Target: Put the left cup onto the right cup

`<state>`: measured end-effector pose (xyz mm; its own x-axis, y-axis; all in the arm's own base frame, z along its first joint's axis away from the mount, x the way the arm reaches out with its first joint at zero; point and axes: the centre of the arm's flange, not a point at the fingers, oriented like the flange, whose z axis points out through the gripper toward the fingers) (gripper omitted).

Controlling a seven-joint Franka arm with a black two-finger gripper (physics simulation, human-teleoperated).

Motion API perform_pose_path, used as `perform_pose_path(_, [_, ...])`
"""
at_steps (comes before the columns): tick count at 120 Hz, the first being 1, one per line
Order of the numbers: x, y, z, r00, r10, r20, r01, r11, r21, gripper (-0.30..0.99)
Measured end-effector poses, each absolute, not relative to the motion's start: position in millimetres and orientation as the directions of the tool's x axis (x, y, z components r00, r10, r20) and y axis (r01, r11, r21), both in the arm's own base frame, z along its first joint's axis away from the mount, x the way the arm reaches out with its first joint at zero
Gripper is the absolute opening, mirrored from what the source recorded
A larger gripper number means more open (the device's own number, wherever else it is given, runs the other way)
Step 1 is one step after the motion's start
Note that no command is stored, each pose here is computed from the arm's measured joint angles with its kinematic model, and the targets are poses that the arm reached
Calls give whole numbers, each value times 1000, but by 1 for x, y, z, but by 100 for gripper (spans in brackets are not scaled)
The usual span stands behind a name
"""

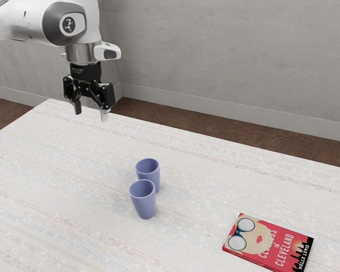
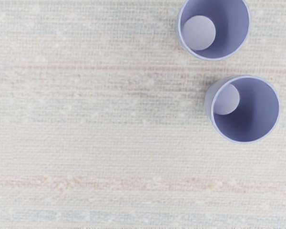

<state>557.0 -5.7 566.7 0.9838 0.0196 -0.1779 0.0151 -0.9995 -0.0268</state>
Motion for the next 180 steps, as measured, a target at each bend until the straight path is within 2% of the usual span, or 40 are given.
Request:
perform_pose_path(14, [562,-8,563,982,26,-185,22,-999,-27,69])
perform_pose_path(45, [623,-16,513,975,37,-220,27,-998,-49,69])
perform_pose_path(68, [633,-26,439,962,28,-270,15,-999,-49,69])
perform_pose_path(92, [633,-33,396,969,22,-244,13,-999,-37,69])
perform_pose_path(129, [624,-47,374,984,5,-176,4,-1000,-8,69])
perform_pose_path(155, [618,-39,391,992,20,-123,20,-1000,0,69])
perform_pose_path(180, [634,-40,385,994,15,-104,15,-1000,1,69])
